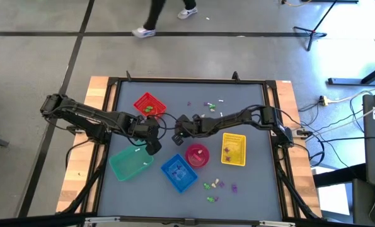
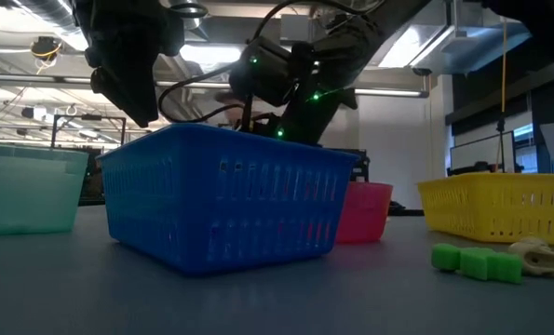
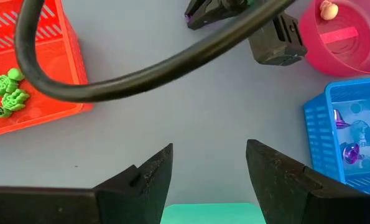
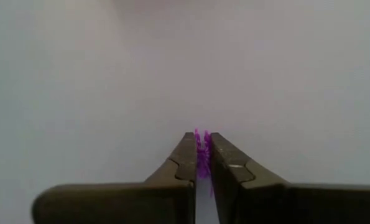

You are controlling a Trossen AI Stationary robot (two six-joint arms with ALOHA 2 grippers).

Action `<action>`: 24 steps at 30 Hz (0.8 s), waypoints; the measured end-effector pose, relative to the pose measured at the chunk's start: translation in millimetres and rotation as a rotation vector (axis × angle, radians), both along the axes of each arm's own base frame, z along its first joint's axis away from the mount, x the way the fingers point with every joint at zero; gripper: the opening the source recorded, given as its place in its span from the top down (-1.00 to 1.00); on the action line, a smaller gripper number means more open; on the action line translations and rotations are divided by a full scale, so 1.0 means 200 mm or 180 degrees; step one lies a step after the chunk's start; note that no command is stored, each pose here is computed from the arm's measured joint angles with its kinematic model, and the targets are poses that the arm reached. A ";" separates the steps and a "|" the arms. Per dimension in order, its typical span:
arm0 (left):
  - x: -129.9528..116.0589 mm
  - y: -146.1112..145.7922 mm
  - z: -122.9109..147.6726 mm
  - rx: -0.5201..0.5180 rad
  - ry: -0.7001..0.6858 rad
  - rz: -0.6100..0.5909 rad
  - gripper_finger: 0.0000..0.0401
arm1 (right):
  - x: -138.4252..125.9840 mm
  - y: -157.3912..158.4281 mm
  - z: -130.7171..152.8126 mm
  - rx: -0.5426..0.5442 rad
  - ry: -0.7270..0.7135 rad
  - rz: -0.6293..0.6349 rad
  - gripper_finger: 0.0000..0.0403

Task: Sort Halloween decoration
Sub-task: Put the violet spider toy into the yellow bin

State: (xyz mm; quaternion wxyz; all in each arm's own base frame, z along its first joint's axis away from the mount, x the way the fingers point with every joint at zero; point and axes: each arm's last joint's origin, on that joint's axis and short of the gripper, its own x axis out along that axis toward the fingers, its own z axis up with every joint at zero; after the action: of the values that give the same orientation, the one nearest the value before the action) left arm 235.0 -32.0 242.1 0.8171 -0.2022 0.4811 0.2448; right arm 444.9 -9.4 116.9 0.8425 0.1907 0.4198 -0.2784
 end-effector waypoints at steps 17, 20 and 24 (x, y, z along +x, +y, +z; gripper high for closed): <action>0.00 0.00 0.00 -0.0001 -0.0002 0.0000 0.06 | 0.03 0.00 0.25 -0.0132 0.0651 0.0268 0.96; 0.00 0.00 0.00 -0.0002 -0.0002 0.0000 0.06 | 0.02 0.00 0.29 -0.0169 0.0804 0.0377 0.99; 0.00 0.00 0.00 -0.0005 -0.0004 0.0008 0.06 | 0.01 0.01 0.34 -0.0138 0.0970 0.0527 0.99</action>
State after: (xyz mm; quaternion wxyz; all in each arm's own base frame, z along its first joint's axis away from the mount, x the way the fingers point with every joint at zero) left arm 235.0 -32.1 242.1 0.8169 -0.2037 0.4806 0.2453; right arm 447.7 -7.9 185.6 0.7931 0.0927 0.5509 -0.2427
